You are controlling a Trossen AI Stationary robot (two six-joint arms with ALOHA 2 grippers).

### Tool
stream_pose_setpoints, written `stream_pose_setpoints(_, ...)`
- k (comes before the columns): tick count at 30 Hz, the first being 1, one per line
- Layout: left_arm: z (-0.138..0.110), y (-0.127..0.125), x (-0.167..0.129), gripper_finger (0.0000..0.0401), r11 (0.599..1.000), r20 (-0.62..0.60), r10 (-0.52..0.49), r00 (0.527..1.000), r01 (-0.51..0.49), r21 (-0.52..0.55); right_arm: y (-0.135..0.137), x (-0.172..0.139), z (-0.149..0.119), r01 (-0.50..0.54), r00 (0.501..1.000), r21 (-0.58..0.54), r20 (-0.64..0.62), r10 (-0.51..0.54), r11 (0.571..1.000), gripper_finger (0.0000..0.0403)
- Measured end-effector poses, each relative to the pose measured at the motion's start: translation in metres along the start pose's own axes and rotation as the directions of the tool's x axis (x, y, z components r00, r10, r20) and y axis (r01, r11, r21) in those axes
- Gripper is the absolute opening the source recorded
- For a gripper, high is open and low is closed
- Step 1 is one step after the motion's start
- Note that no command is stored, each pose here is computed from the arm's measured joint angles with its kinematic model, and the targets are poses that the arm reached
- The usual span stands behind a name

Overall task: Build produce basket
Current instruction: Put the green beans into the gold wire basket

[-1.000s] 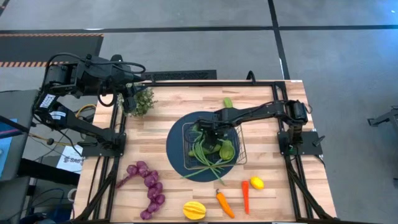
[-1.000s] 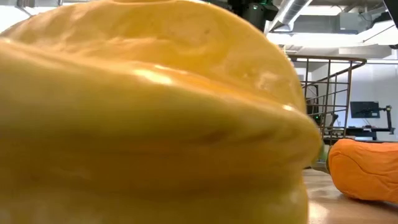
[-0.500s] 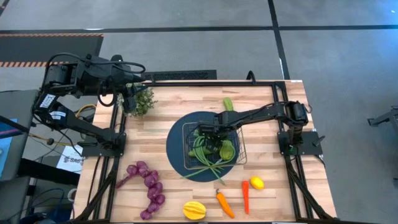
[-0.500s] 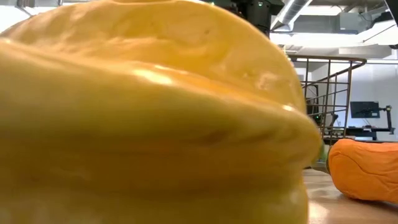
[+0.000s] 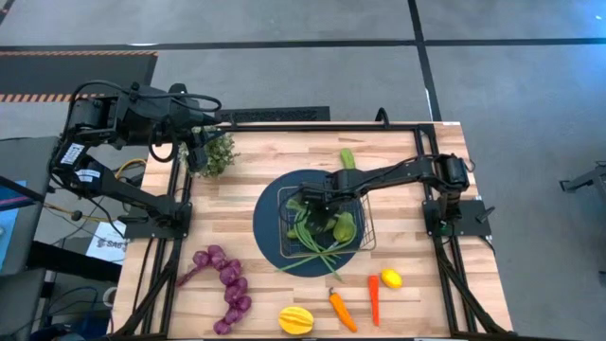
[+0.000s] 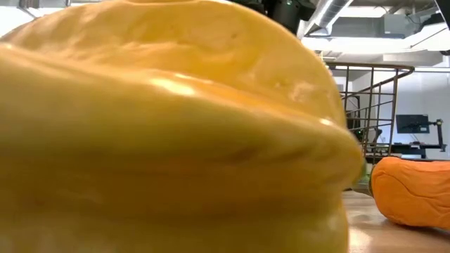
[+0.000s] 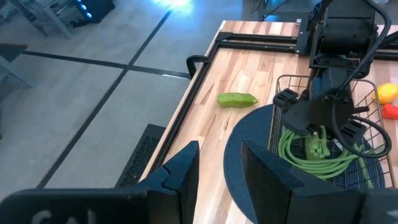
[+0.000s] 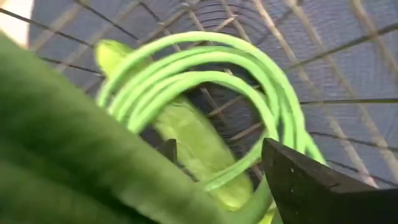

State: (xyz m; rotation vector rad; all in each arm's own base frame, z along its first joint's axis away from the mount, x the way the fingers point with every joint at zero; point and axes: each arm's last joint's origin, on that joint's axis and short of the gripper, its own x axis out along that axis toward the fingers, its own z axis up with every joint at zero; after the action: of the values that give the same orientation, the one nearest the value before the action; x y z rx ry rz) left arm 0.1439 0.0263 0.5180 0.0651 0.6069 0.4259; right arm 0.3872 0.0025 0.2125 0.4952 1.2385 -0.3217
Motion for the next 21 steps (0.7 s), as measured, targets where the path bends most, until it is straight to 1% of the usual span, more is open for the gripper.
stream_pose_setpoints(2, 0.0, 0.0, 0.0, 0.0112, 1.0, 0.0, 0.0, 1.0, 0.0, 0.0, -0.001, 0.0, 0.0, 0.004, 1.0, 0.01, 0.001, -0.004, 1.0, 0.0256)
stream_pose_setpoints(4, 0.0, 0.0, 0.0, 0.0112, 1.0, 0.0, 0.0, 1.0, 0.0, 0.0, -0.001, 0.0, -0.002, 0.031, 1.0, 0.007, -0.005, -0.03, 1.0, 0.0256)
stream_pose_setpoints(7, 0.0, 0.0, 0.0, 0.0112, 1.0, 0.0, 0.0, 1.0, 0.0, 0.0, -0.004, -0.002, -0.005, 0.061, 0.997, 0.009, -0.047, -0.061, 0.998, 0.0256)
stream_pose_setpoints(9, 0.0, 0.0, 0.0, 0.0112, 1.0, 0.0, 0.001, 1.0, -0.001, 0.001, -0.004, -0.008, -0.006, 0.086, 0.992, -0.001, -0.088, -0.086, 0.996, 0.0256)
stream_pose_setpoints(12, 0.0, 0.0, 0.0, 0.0112, 1.0, 0.0, 0.006, 1.0, -0.006, 0.007, -0.003, -0.019, -0.004, 0.093, 0.99, -0.032, -0.104, -0.096, 0.995, 0.0256)
stream_pose_setpoints(14, 0.0, 0.0, 0.0, 0.0112, 1.0, 0.0, 0.007, 1.0, -0.007, 0.007, 0.0, -0.025, 0.001, 0.083, 0.993, -0.031, -0.079, -0.085, 0.996, 0.0256)
stream_pose_setpoints(17, 0.0, 0.0, 0.0, 0.0112, 1.0, 0.0, 0.007, 1.0, -0.007, 0.007, 0.007, -0.032, 0.011, 0.056, 0.998, -0.055, 0.017, -0.055, 0.997, 0.0256)
stream_pose_setpoints(19, 0.0, 0.0, 0.0, 0.0112, 1.0, 0.0, 0.006, 1.0, -0.006, 0.006, 0.009, -0.031, 0.016, 0.064, 0.995, -0.079, 0.086, -0.058, 0.995, 0.0256)
stream_pose_setpoints(21, 0.0, 0.0, 0.0, 0.0112, 1.0, -0.003, 0.006, 1.0, -0.006, 0.003, 0.011, -0.031, 0.019, 0.06, 0.991, -0.099, 0.124, -0.048, 0.993, 0.0256)
